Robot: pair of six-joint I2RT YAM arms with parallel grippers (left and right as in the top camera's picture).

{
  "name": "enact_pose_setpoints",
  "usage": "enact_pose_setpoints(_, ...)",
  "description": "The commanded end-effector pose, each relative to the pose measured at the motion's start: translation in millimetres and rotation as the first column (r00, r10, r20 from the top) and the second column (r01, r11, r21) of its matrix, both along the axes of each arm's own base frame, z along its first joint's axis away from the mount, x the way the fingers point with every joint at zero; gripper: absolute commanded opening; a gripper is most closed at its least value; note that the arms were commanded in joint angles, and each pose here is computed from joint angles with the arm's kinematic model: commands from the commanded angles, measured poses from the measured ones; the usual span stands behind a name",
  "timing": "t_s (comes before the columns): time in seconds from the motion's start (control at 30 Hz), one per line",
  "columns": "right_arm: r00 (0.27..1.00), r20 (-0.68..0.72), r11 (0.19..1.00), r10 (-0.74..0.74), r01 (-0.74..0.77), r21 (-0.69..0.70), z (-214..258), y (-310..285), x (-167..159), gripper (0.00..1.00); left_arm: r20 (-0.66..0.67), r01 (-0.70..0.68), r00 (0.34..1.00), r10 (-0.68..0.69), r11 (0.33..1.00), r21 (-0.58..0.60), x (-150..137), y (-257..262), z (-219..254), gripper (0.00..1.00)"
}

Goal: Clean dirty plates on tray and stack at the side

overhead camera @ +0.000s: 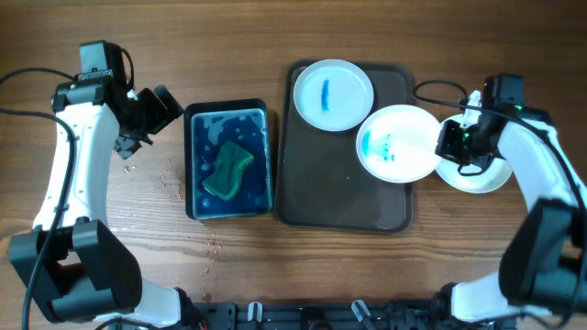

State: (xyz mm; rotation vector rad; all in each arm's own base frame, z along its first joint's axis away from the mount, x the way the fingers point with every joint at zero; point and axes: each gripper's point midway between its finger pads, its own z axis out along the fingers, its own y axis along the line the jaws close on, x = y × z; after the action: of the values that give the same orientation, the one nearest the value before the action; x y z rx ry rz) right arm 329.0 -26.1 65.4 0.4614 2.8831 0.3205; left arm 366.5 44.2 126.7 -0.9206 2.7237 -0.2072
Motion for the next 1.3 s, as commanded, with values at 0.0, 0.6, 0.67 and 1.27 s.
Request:
enact_pose_setpoints(0.0,0.991,0.117,0.993,0.069,-0.079,0.088,49,33,-4,0.04,0.020,-0.023,1.000,0.023,1.000,-0.001,2,2,7,1.00)
enact_pose_setpoints(0.6,0.990,0.041,0.988,0.133,-0.135,0.072,-40,126,-54,0.07,-0.074,0.300,0.947,-0.312,0.943,-0.145,-32,-86,-3,0.93)
enact_pose_setpoints(0.67,0.990,0.061,0.990,0.128,-0.131,0.051,-37,123,-48,0.19,-0.097,0.341,0.933,-0.348,0.937,-0.079,-34,-94,-12,0.89)
enact_pose_setpoints(1.27,0.956,0.182,0.972,0.231,-0.234,-0.003,40,119,-52,0.40,-0.158,0.392,0.916,-0.370,0.908,0.145,-45,-109,-135,0.04)
